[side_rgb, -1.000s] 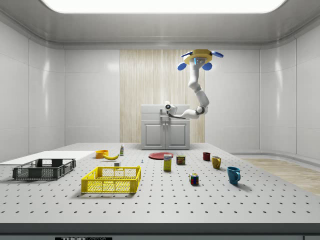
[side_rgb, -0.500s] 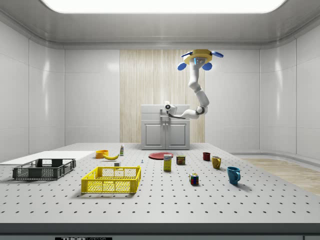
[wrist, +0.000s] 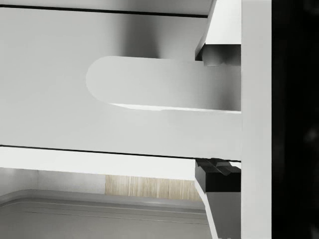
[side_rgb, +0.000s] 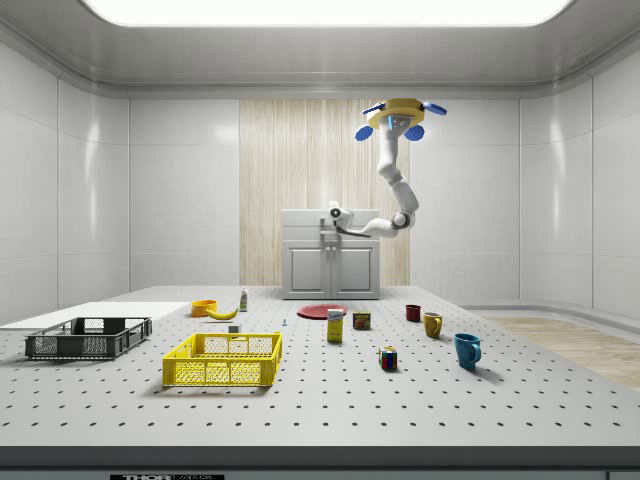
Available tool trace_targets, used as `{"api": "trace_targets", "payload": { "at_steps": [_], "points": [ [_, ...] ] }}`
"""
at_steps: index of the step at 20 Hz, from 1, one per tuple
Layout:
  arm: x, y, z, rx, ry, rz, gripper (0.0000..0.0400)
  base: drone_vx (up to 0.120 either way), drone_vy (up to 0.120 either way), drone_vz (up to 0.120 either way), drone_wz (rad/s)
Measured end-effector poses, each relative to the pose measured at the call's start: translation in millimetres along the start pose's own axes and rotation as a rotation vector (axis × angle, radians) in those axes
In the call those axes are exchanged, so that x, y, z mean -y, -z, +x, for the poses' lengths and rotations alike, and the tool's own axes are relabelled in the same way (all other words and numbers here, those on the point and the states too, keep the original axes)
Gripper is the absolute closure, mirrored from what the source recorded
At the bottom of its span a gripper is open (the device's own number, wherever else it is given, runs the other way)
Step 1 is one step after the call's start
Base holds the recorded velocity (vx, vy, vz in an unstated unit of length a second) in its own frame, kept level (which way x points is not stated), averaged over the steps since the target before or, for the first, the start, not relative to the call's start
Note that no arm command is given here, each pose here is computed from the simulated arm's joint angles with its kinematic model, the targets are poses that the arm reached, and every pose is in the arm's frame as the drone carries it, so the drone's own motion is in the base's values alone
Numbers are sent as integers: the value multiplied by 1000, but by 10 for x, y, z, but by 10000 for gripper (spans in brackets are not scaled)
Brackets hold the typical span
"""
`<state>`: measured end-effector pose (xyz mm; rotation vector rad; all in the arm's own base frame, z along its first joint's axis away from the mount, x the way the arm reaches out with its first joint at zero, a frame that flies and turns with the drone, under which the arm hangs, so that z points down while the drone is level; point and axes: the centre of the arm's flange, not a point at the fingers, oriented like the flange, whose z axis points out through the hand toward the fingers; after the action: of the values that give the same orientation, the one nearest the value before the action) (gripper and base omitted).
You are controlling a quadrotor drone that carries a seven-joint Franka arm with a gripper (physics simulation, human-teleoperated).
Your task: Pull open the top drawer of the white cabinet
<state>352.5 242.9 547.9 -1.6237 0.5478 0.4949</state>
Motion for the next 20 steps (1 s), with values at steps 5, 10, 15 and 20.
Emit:
{"api": "trace_targets", "payload": {
  "at_steps": [5, 10, 15, 20],
  "points": [
    [-216, 421, 272, 76, -29, 19, 212, 0, 0, 0, 0],
    [-30, 260, -39, 75, -86, 63, 271, 0, 0, 0, 0],
    [103, 98, -237, 75, -110, 81, 288, 0, 0, 0, 0],
    [173, 9, -336, 75, -119, 89, 249, 0, 0, 0, 0]
  ]
}}
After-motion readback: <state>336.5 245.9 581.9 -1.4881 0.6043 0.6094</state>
